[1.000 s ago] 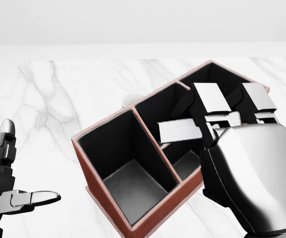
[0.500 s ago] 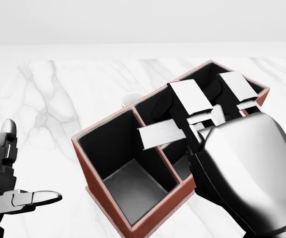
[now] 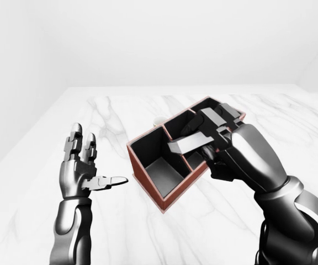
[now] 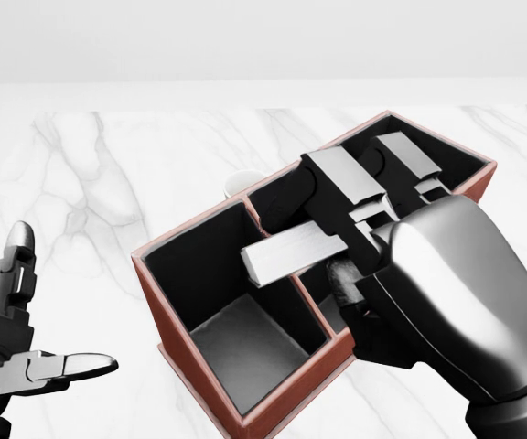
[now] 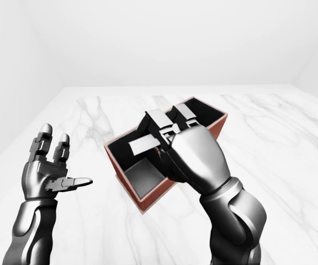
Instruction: Pick up the book and place it in the left compartment of the caddy.
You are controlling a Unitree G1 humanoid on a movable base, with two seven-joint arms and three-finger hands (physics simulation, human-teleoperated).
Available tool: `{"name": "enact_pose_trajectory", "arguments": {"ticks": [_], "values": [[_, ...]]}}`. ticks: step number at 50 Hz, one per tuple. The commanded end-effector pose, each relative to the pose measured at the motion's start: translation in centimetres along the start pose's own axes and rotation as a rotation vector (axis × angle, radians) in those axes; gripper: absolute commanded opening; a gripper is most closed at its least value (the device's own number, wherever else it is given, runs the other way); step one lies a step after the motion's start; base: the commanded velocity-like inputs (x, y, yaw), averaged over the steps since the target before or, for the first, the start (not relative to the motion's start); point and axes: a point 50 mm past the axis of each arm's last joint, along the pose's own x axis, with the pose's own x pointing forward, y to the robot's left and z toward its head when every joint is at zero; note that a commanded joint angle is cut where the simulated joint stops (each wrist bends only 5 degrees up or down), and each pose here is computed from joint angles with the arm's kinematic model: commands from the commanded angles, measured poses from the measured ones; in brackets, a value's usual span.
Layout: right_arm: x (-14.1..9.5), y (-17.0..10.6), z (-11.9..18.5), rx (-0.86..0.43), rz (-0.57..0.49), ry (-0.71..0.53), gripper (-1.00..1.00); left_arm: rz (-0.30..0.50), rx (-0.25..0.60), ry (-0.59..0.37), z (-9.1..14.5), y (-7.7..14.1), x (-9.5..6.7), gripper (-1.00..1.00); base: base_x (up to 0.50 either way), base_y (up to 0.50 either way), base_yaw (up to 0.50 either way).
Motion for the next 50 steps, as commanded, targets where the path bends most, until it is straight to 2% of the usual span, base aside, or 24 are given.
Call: {"name": "enact_pose_trajectory", "arguments": {"ticks": [1, 11, 25, 50], "values": [[0.1, 0.9, -0.4, 0.186, 0.089, -0.117, -1.0, -0.002, 0.001, 0.01, -0.2, -0.1, 0.0, 1.0, 0.0, 0.0, 0.0], [0.4, 1.5, -1.4, 0.299, 0.135, -0.14, -1.0, -0.002, 0.001, 0.005, -0.1, -0.1, 0.0, 1.0, 0.0, 0.0, 0.0], [0.3, 2.7, -3.6, 0.444, 0.179, -0.095, -1.0, -0.004, 0.003, 0.008, -0.2, -0.2, 0.0, 1.0, 0.0, 0.0, 0.0], [0.7, 3.1, -2.7, 0.446, 0.216, -0.143, -1.0, -0.004, 0.003, 0.01, -0.3, -0.2, 0.0, 1.0, 0.0, 0.0, 0.0]]}}
